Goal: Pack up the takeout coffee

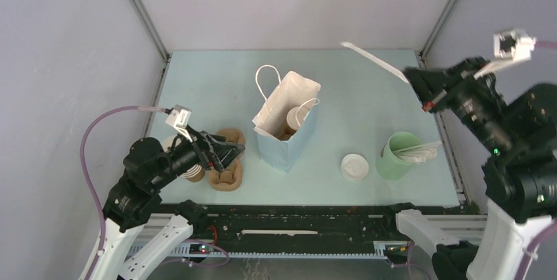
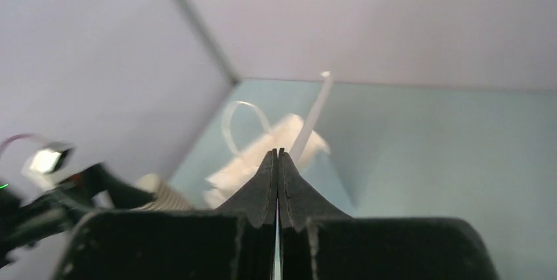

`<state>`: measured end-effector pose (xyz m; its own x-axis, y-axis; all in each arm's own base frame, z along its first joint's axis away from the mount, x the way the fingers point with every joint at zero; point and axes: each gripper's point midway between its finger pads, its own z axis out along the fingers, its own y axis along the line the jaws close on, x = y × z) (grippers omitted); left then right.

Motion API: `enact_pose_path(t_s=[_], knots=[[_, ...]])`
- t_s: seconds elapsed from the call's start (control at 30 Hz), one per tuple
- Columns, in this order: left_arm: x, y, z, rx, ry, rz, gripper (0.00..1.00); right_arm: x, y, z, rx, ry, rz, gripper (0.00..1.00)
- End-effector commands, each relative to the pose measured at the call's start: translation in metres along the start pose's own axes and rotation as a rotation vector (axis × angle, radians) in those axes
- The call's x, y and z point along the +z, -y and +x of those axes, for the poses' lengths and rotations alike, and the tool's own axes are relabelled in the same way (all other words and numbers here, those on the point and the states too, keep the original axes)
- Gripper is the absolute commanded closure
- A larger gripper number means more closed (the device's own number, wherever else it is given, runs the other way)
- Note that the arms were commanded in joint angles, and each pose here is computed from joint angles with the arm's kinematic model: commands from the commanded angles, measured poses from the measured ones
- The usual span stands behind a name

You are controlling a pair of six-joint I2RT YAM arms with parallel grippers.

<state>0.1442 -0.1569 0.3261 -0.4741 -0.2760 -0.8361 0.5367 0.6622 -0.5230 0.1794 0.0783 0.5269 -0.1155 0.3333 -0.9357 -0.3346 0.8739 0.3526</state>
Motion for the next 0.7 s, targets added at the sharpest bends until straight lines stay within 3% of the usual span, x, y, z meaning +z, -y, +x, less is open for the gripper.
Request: enact_pose_path(t_s=[0.0,0.2,0.33,0.67], knots=[[-0.017,0.003,-0.019,0.033,0.081,-0.028,0.06,0.04,-0.079,0.003,0.1,-0.167,-0.456,1.0],[-0.02,-0.001,-0.019,0.016,0.095,-0.046,0.06,0.08,-0.099,0.06,-0.104,-0.412,-0.324,1.0],[-0.02,-0.001,-0.019,0.015,0.093,-0.049,0.06,0.099,-0.079,0.1,-0.261,-0.508,-0.149,1.0],[-0.015,-0.002,-0.017,0.016,0.073,-0.051,0.06,0.11,-0.1,0.16,-0.429,-0.659,-0.202,1.0]])
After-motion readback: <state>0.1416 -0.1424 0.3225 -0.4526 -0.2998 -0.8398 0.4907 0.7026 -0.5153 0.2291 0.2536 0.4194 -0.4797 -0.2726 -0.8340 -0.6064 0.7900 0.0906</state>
